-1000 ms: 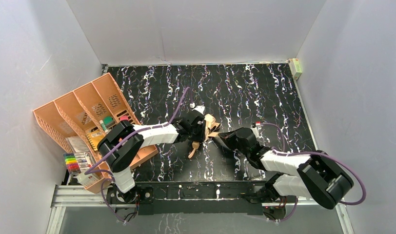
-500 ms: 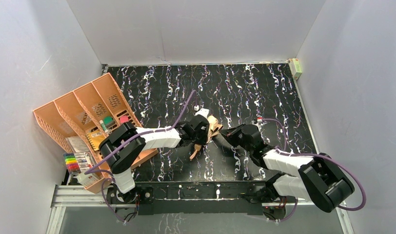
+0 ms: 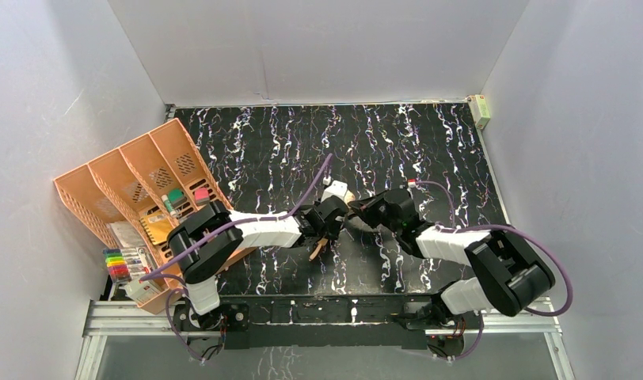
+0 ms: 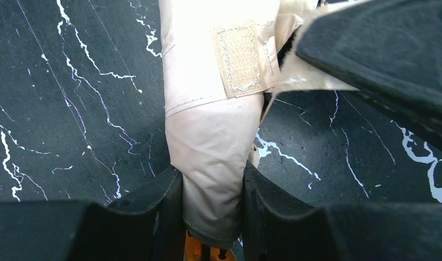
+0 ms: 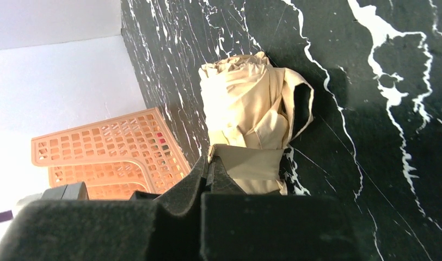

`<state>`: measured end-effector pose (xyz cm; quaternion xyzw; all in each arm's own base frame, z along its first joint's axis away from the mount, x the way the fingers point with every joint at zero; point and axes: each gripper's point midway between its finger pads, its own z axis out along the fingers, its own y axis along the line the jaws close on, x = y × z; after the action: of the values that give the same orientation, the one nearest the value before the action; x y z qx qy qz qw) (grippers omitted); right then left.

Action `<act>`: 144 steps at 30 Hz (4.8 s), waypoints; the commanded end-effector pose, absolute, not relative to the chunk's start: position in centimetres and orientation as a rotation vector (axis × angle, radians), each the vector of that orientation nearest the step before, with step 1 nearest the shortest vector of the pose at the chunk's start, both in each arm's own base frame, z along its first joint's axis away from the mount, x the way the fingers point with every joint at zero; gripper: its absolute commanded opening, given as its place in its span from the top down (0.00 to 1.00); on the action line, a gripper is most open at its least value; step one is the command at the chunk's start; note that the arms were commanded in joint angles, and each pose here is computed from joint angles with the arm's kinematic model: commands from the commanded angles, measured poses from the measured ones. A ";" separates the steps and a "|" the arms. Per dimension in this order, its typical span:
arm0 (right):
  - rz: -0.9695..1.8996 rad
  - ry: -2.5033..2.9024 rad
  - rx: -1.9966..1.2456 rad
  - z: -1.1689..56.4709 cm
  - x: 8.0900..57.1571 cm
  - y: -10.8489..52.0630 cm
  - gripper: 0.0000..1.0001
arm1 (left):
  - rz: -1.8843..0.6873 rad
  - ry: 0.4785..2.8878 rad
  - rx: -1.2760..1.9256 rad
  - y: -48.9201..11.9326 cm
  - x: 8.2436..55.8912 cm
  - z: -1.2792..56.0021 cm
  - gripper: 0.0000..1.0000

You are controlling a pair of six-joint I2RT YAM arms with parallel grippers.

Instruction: Put away the umbrella

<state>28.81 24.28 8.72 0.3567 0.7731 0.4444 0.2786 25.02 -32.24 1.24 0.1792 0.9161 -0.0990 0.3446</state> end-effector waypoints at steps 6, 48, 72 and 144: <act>1.454 1.700 0.866 19.6 34.8 26.4 1.00 | 0.233 2.659 0.851 -22.4 17.1 -6.6 1.00; 1.324 2.065 0.157 16.3 22.1 23.5 0.96 | -0.913 2.461 1.011 -33.3 15.0 1.2 1.00; 1.282 2.363 0.324 7.4 20.6 24.2 1.00 | -0.874 2.487 1.010 -33.2 15.4 0.5 1.00; 0.220 2.652 -0.116 6.1 33.2 14.4 0.60 | -0.420 2.318 0.441 -22.6 27.6 8.1 0.82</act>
<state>32.13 12.60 5.52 0.0204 0.9674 0.0482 0.2477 29.13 -23.91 10.82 0.2440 0.8680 -0.1639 0.4001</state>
